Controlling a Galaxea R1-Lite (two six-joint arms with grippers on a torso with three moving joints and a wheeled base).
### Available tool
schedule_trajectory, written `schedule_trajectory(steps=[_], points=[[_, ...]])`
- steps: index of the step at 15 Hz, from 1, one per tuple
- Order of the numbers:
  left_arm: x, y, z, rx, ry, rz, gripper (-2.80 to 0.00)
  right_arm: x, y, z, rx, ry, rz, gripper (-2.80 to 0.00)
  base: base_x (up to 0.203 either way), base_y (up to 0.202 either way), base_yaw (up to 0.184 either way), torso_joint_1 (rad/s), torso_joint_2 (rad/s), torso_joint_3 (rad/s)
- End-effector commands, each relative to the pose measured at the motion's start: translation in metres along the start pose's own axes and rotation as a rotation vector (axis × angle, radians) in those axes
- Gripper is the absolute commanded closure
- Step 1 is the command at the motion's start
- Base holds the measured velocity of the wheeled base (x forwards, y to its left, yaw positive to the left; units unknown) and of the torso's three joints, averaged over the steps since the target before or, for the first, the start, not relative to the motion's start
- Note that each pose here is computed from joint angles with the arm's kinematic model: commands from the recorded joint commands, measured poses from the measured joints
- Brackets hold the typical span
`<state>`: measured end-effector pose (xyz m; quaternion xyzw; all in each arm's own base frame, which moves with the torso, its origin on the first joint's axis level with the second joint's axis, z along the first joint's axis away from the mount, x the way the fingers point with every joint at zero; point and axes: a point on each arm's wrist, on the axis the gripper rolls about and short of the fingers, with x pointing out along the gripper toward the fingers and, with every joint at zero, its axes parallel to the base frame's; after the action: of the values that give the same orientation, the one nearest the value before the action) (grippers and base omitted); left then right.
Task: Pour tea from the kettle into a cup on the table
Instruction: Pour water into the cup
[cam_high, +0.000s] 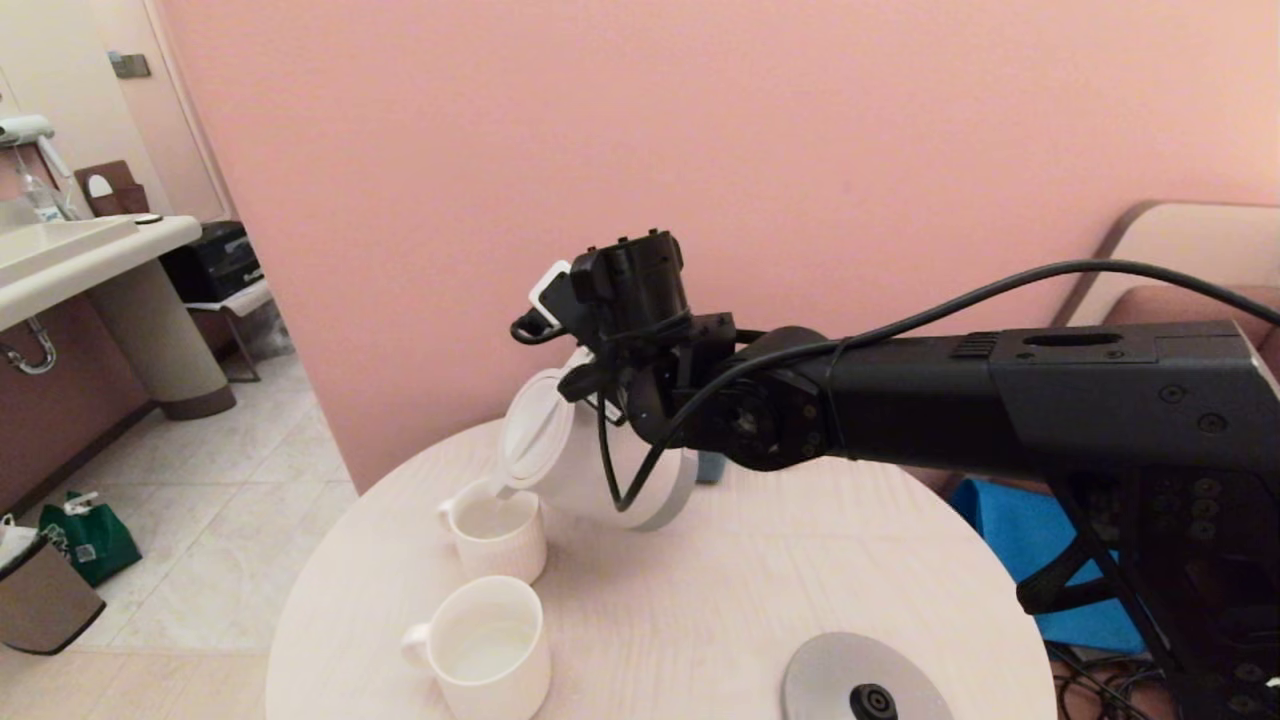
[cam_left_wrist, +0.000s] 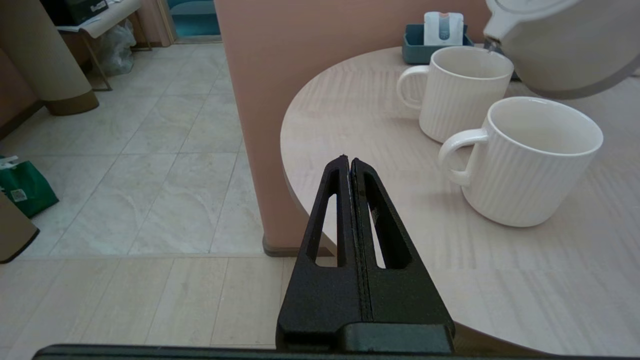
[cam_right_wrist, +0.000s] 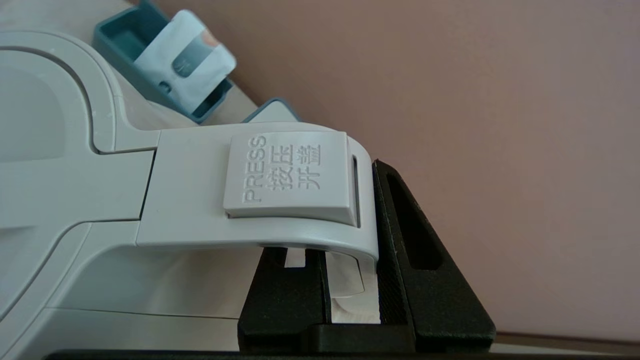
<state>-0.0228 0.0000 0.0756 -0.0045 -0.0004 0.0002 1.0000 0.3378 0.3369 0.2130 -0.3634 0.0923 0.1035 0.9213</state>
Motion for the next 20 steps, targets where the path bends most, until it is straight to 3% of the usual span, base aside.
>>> schedule_trajectory(steps=[1,20], points=[[0.0000,0.0000,0.0000,0.000,-0.001,0.000,0.00,0.0013,0.0037,-0.0008,-0.025,0.005,0.000,0.00,0.000,0.000,0.000,0.000,0.00,0.000],[0.0000,0.0000,0.0002,0.000,-0.002,0.001,0.00,0.0043,-0.0012,-0.0009,-0.143,0.007,-0.014,0.00,0.000,0.000,0.000,0.000,0.00,0.000]])
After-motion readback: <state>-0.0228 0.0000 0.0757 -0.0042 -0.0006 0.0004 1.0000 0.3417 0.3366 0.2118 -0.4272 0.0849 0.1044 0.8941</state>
